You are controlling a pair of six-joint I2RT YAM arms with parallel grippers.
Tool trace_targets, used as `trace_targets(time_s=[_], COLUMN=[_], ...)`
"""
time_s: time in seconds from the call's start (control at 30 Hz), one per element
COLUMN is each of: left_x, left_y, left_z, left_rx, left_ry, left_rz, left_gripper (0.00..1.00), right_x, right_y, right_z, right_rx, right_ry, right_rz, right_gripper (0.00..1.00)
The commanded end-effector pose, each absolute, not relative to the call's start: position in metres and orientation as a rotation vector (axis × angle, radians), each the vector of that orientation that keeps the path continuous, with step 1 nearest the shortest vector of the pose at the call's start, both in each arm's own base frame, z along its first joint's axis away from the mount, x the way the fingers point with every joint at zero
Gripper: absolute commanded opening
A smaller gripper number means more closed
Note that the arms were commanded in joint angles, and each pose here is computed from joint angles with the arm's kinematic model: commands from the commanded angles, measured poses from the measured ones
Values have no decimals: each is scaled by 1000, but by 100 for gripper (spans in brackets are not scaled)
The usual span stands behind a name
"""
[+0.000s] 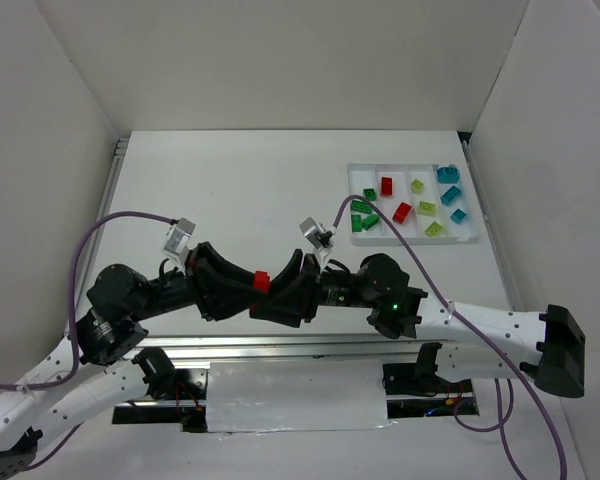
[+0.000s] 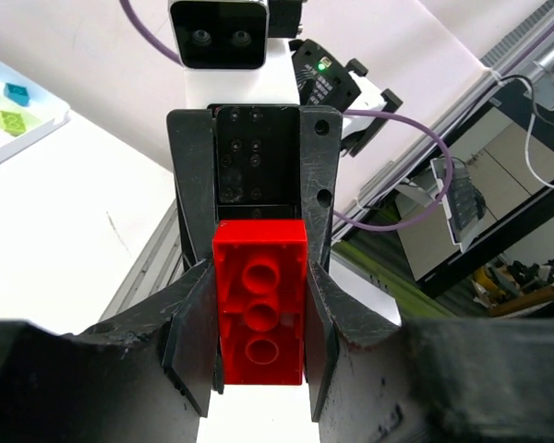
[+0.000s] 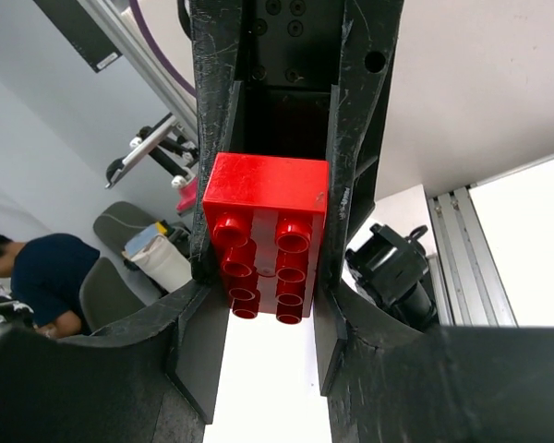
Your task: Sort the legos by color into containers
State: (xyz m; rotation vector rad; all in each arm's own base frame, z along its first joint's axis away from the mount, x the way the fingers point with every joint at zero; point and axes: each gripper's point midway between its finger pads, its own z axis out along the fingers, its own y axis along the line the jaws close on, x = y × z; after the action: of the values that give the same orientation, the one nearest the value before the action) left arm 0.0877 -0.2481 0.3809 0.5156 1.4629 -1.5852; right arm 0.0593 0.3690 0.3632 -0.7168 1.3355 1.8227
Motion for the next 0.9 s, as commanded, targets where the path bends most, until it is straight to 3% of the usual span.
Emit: trace_targets(time_s=[0.0,0.03,0.1,0.17,0.47,0.7,0.87], left_x=[91,91,92,95,123,167,172], left_y=[-237,-235,-232,-228,-201,-134,-104], left_z=[393,394,394,398,396,338,291], left_rx=[493,488,479,453,282,8,4], left_ry=[1426,1421,1425,1421,1521,1772,1882], left_rz=[-1515,-1502,-1488,-1465,-1254,-748,-509], left_gripper=[15,22,68,97,99,100,100], right_x=[57,56,55,56,79,169,248], right_y=[364,363,363,362,365,330,255], right_z=[387,385,381,378,341,283,251], right_rx=[-723,-729,-738,-736,-675,-355,13], right_ry=[1242,1245,1253,1266,1436,1853,2003], right_rz=[1821,1822,1818,1808,1665,1289,1035], right_gripper=[0,0,0,0,0,0,0])
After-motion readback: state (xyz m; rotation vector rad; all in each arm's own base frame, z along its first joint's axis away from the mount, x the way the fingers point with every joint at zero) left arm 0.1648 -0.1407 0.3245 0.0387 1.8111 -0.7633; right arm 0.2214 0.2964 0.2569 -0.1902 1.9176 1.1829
